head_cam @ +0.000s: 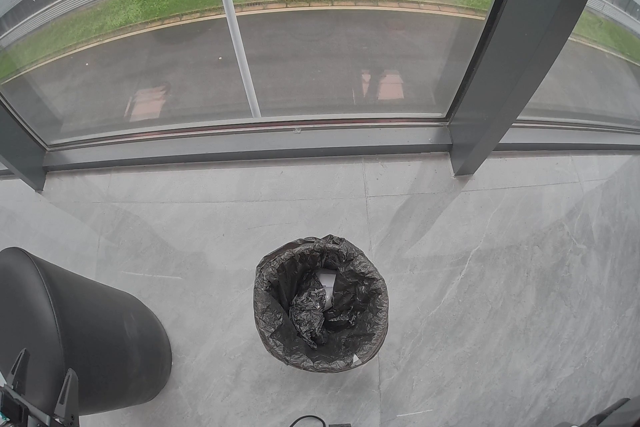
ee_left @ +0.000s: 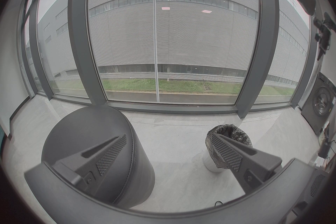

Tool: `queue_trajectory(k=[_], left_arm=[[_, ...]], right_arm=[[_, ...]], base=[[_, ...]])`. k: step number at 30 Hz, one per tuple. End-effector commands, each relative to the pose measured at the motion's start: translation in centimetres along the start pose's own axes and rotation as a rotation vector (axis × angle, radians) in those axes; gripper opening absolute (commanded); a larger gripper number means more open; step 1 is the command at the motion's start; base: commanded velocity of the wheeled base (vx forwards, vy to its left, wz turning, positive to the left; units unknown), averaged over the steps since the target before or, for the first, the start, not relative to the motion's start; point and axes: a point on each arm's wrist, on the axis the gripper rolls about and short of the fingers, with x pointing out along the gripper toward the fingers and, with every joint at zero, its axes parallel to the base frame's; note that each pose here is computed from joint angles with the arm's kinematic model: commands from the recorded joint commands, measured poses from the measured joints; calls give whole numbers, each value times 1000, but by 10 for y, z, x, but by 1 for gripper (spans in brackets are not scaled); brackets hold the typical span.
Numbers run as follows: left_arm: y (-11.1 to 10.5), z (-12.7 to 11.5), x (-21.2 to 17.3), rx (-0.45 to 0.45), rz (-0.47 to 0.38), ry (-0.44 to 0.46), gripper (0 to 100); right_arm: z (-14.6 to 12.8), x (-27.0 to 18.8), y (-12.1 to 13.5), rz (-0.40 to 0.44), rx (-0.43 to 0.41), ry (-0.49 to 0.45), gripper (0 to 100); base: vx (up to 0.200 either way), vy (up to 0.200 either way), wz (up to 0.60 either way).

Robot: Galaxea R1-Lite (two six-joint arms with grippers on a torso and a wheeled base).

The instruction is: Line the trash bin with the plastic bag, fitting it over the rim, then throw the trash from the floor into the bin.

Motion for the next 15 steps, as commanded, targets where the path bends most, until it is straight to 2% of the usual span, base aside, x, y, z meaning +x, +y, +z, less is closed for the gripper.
queue_trajectory(k=[1, 2, 4, 7, 10, 15], left_arm=[[0, -3, -1, -1, 0, -8, 100], [0, -3, -1, -1, 0, -8, 100], [0, -3, -1, -1, 0, -8, 100], [0, -3, -1, -1, 0, -8, 100], [0, -3, -1, -1, 0, -8, 100], [0, -3, -1, -1, 0, -6, 100]], right_arm=[[-86, -89, 17, 6, 63, -287, 0], [-110, -106, 21, 8, 75, -373, 0], [-142, -127, 27, -26, 97, -487, 0], [-181, -155, 35, -113, 136, -705, 0], [-194, -140, 44, -139, 143, -761, 0], [-200, -106, 56, -181, 158, -821, 0]], base=[[0, 0, 0], [0, 0, 0], [0, 0, 0], [0, 0, 0], [0, 0, 0], [0, 0, 0]])
